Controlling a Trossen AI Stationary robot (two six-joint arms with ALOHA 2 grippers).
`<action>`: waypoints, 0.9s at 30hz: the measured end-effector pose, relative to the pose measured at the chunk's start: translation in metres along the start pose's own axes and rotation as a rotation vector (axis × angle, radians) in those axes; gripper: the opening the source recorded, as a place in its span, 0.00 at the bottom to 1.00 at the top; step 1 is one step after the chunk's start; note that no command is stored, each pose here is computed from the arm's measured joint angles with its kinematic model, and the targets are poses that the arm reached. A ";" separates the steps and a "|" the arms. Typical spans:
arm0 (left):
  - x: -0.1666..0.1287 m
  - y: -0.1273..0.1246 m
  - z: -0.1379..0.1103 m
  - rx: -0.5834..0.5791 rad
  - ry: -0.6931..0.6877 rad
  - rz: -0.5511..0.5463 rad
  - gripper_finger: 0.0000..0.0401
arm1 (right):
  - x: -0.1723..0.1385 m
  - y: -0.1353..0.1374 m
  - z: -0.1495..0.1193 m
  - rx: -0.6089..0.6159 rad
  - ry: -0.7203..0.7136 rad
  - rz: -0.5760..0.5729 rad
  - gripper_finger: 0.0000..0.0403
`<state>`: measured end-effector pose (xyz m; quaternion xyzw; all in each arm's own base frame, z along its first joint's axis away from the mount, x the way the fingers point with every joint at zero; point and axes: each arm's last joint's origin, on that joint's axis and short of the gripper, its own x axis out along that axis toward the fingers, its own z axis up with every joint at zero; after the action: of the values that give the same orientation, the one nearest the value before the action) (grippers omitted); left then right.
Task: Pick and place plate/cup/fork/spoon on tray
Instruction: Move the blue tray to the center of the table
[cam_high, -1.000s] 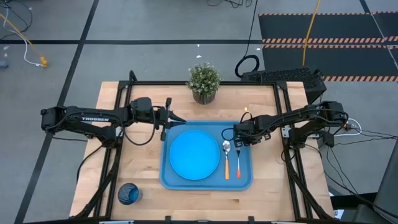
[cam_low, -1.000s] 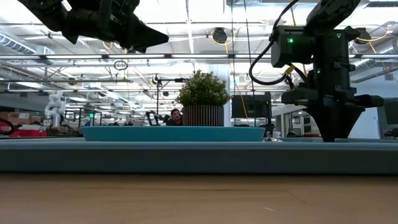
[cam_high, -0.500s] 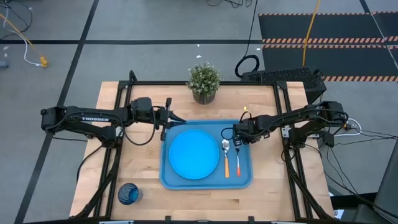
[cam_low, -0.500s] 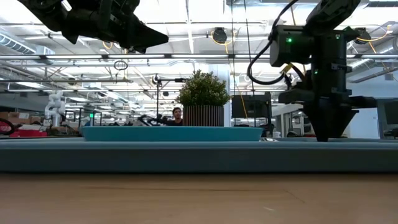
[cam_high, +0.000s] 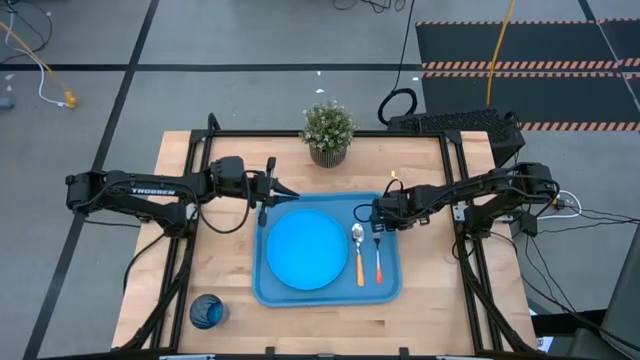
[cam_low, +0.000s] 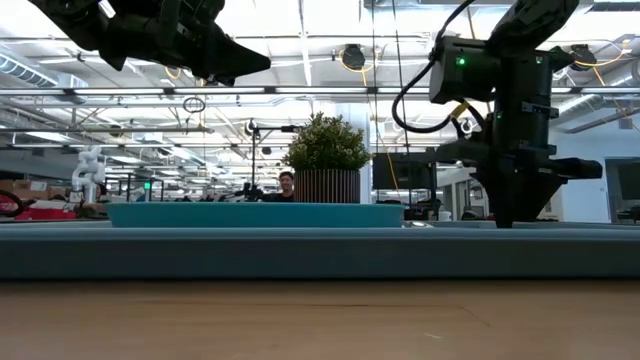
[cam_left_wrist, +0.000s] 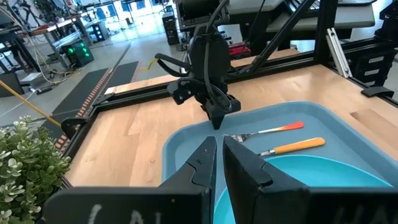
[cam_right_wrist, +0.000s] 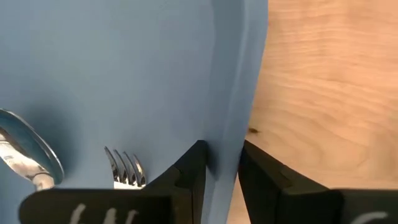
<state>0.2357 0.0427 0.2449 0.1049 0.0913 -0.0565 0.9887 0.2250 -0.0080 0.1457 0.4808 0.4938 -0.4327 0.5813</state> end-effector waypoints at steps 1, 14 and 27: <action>0.000 0.000 0.000 0.000 0.000 0.000 0.08 | 0.000 0.001 0.000 0.004 0.000 0.006 0.18; 0.000 0.000 -0.001 -0.009 0.007 -0.002 0.08 | 0.000 0.001 -0.002 0.110 0.054 0.018 0.18; 0.000 -0.001 -0.001 -0.012 0.006 -0.003 0.08 | 0.008 -0.008 -0.004 0.132 0.059 0.007 0.17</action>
<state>0.2356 0.0423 0.2442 0.0992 0.0948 -0.0572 0.9889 0.2180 -0.0058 0.1365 0.5323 0.4793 -0.4478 0.5352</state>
